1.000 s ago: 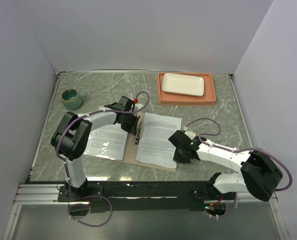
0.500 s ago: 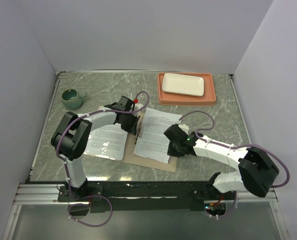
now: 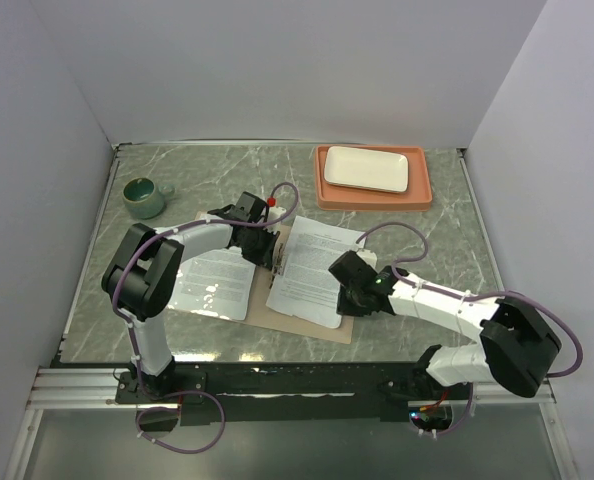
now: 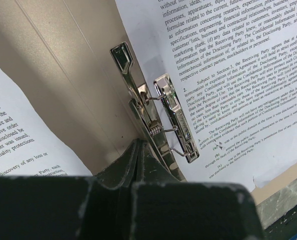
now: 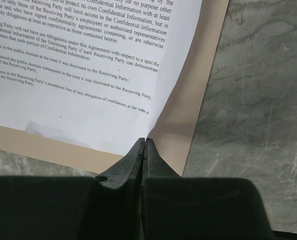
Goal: Put the files into the folder
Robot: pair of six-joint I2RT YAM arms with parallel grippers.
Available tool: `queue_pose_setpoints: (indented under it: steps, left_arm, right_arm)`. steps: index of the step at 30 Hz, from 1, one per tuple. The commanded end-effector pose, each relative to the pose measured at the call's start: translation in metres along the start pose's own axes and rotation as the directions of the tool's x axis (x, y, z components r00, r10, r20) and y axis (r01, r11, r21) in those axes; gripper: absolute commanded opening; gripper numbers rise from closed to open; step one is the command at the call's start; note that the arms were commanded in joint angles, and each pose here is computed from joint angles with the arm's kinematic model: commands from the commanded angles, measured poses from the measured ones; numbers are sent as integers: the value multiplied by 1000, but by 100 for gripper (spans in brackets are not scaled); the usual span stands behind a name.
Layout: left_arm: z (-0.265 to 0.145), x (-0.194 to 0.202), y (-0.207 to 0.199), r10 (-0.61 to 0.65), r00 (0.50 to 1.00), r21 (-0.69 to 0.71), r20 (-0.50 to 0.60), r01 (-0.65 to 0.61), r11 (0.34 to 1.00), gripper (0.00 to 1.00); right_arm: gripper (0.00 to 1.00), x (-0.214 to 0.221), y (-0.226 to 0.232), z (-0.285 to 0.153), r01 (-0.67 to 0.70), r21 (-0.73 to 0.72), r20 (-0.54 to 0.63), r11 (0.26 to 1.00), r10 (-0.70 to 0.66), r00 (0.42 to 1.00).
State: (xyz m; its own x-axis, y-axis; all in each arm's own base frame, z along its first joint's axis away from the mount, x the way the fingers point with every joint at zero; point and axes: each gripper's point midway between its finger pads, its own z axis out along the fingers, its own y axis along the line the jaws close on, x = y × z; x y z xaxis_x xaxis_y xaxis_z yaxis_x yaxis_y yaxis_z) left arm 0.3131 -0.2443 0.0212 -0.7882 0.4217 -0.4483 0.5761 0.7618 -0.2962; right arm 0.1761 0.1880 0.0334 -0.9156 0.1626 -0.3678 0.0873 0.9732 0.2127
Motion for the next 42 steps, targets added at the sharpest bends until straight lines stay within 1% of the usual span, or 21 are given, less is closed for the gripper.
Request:
queue_pose_setpoints:
  steps: [1, 11, 24, 38, 42]
  left_arm:
    - [4, 29, 8, -35, 996, -34, -87, 32, 999, 1]
    - [5, 27, 9, -43, 995, -34, -88, 40, 999, 1]
    - [5, 25, 9, -40, 995, -36, -91, 37, 999, 1]
    - [4, 24, 7, -41, 995, -28, -90, 38, 999, 1]
    - [4, 25, 8, -40, 995, -29, -91, 37, 999, 1]
  right_arm:
    - [0, 4, -7, -5, 67, 0, -2, 998, -67, 998]
    - [0, 17, -15, -6, 142, -1, -58, 990, -142, 988]
    - [0, 22, -22, -13, 202, -8, -76, 979, -202, 976]
    - [0, 17, -2, -13, 217, -53, -79, 975, -221, 972]
    - [0, 18, 2, -12, 253, -55, -85, 966, -256, 963]
